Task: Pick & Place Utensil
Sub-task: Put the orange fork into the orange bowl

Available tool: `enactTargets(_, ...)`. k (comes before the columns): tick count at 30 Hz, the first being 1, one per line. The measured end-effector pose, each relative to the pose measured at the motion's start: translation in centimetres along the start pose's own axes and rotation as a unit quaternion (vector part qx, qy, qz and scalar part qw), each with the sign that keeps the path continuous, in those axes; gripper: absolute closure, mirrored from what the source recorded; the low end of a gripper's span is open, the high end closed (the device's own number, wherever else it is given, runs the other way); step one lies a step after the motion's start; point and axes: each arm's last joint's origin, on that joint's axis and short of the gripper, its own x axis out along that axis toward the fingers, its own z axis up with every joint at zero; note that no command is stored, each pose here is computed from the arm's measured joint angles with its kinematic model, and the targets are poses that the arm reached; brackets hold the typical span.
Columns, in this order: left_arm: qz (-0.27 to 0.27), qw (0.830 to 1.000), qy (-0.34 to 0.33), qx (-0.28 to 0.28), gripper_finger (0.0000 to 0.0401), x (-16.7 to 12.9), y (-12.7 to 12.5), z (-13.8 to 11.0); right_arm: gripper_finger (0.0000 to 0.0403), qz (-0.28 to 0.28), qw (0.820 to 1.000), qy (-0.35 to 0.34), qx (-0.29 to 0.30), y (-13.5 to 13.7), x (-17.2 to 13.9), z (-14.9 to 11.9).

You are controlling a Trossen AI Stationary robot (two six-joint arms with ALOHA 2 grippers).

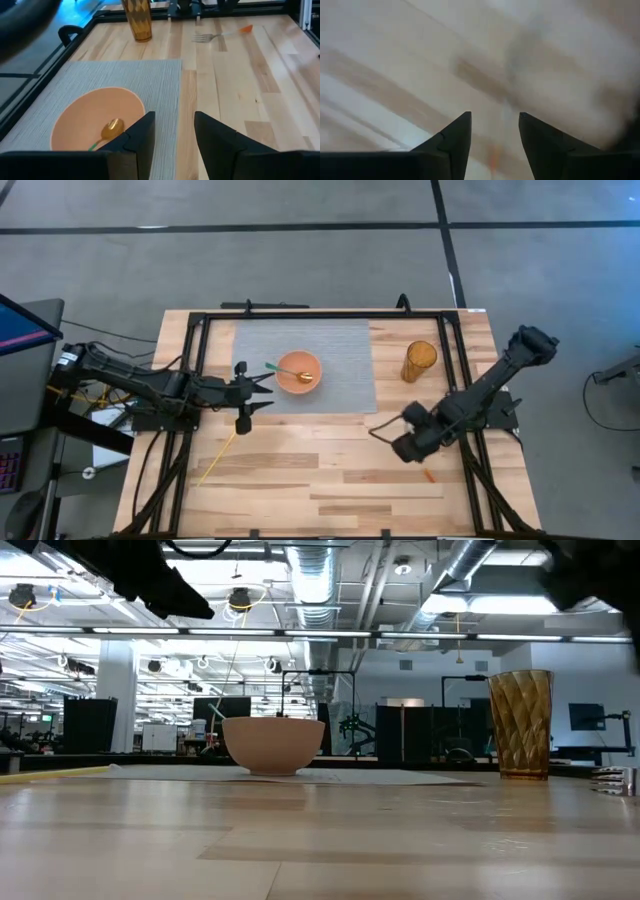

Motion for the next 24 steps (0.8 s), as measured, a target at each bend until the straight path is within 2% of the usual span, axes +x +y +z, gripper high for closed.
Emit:
enactTargets(4, 0.000, 1.000, 0.008, 0.002, 0.0262, 0.1, 0.0, -0.5, 0.0244, -0.049, 0.990, 0.085, 0.103, -0.9, 2.3, -1.8)
enactTargets(6, 0.000, 1.000, 0.008, -0.001, 0.0262, 0.2, 0.0, -0.6, 0.0244, -0.056, 0.983, 0.121, 0.124, -0.8, 2.9, -2.2)
enactTargets(13, 0.001, 1.000, 0.012, -0.026, 0.0263, 0.2, -0.1, -0.8, 0.0244, -0.065, 0.985, 0.101, 0.120, -0.3, 4.7, -2.2)
enactTargets(17, 0.000, 1.000, 0.010, -0.028, 0.0265, 0.2, -0.1, -0.7, 0.0244, -0.091, 0.986, 0.092, 0.105, 0.0, 5.9, -2.1)
enactTargets(24, 0.000, 1.000, 0.009, -0.028, 0.0266, 0.2, -0.1, -0.7, 0.0244, -0.063, 0.990, 0.104, 0.068, 1.6, 7.9, -2.0)
